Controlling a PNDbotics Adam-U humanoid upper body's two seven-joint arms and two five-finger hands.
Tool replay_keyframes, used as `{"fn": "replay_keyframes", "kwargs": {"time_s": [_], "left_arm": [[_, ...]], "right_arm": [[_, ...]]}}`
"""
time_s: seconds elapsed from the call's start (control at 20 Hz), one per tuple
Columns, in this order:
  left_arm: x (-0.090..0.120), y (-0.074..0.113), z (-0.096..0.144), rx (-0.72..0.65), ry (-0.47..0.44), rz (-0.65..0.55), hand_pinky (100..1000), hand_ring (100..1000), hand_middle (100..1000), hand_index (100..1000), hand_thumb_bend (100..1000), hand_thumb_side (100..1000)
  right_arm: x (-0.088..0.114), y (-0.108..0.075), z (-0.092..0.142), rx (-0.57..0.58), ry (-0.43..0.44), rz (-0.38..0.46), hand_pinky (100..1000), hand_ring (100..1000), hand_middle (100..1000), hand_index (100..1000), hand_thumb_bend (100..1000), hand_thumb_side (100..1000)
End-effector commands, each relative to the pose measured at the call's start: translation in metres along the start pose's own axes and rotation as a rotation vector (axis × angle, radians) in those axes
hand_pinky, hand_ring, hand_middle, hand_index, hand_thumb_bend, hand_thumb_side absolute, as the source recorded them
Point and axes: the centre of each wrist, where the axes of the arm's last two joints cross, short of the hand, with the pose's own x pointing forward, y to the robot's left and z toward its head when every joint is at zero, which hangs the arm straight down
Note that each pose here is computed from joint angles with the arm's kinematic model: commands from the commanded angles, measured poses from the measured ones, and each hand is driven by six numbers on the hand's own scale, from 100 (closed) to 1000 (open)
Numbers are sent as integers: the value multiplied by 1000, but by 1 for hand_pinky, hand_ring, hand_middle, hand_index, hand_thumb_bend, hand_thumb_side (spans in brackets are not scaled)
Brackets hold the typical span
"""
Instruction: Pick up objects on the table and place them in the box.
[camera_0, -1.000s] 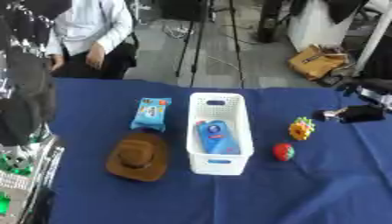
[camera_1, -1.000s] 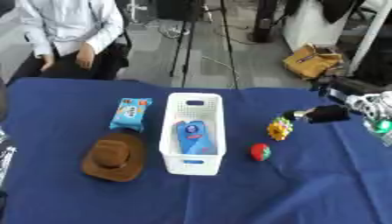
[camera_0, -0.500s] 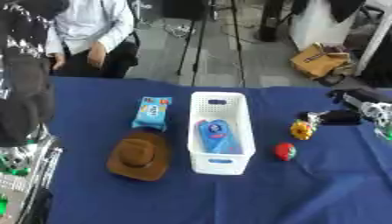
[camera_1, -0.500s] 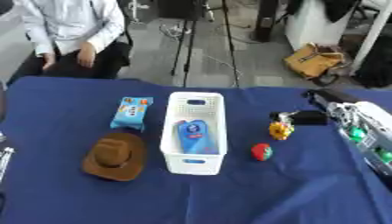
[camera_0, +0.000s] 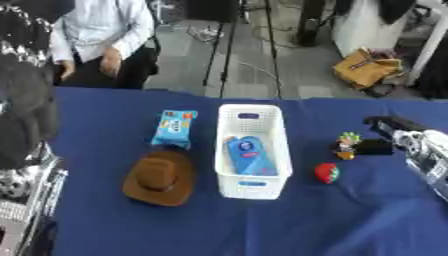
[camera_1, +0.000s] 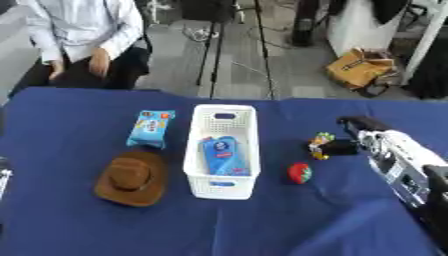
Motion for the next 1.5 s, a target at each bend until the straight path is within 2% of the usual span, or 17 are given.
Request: {"fn": "replay_keyframes", "kwargs": {"time_s": [0.05, 0.85, 1.5], "left_arm": [[4, -2, -8, -7, -31, 10, 836, 760, 788, 831, 100, 886], [4, -3, -8, -13, -29, 21, 837, 762, 786, 821, 100, 882], [4, -4, -9, -27, -30, 25, 837, 764, 787, 819, 100, 880]], "right_arm": [[-9, -7, -3, -34, 14, 12, 923, 974, 867, 986, 753, 752], [-22, 4, -13, -31, 5, 13, 923, 966, 854, 965, 765, 746], [-32, -3, -18, -61, 16, 15, 920, 960, 846, 946, 750, 759]]}}
